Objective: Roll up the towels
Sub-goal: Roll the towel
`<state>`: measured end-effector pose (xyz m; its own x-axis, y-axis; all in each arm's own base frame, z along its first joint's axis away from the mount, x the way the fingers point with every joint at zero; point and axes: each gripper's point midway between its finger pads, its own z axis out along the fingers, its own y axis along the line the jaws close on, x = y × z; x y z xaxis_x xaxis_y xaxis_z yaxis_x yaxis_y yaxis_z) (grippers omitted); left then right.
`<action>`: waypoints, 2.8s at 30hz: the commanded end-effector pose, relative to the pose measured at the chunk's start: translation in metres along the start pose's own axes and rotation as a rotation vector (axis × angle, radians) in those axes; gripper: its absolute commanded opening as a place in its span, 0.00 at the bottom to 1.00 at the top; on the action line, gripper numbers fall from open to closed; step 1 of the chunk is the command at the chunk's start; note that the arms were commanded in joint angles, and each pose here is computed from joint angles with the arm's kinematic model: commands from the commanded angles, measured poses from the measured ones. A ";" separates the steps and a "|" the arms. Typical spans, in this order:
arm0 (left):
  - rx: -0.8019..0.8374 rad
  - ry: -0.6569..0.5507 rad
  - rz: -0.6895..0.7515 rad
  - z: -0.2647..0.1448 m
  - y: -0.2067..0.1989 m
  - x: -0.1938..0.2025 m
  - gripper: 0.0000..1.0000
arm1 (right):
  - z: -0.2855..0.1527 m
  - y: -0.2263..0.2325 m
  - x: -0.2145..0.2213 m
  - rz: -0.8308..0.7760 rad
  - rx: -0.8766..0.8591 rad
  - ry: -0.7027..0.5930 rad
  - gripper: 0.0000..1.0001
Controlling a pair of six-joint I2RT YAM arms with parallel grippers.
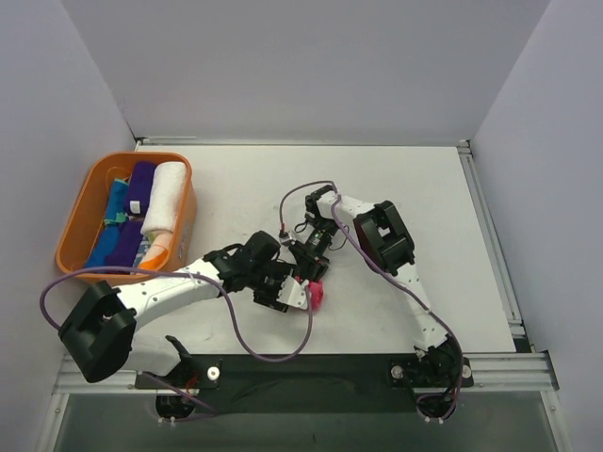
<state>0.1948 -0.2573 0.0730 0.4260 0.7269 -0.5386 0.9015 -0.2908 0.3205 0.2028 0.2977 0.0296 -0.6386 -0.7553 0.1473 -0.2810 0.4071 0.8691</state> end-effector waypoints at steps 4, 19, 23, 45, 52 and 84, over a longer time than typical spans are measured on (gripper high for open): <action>-0.017 0.016 0.071 0.024 0.003 0.003 0.69 | 0.005 -0.046 -0.003 -0.040 0.155 0.063 0.00; 0.175 0.233 -0.263 0.046 -0.049 0.042 0.26 | -0.033 -0.036 -0.018 -0.090 0.208 -0.049 0.13; 0.214 0.248 -0.334 0.049 -0.056 0.042 0.18 | -0.060 -0.027 -0.031 -0.084 0.218 -0.153 0.35; 0.334 0.134 -1.079 0.060 0.012 0.066 0.10 | -0.160 0.004 0.002 0.106 0.169 -0.754 0.52; 0.367 0.098 -1.197 0.064 0.019 0.071 0.10 | -0.132 0.005 -0.008 0.064 0.126 -0.713 0.53; 0.411 -0.067 -1.497 0.050 0.056 0.097 0.31 | -0.082 0.000 -0.029 -0.008 0.028 -0.655 0.00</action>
<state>0.2794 -0.2638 0.0439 -0.8811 0.4343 -0.1872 0.3562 0.3492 -0.8667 0.2812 0.2734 0.0541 -0.9092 -0.3212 -0.2650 -0.3941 0.4583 0.7966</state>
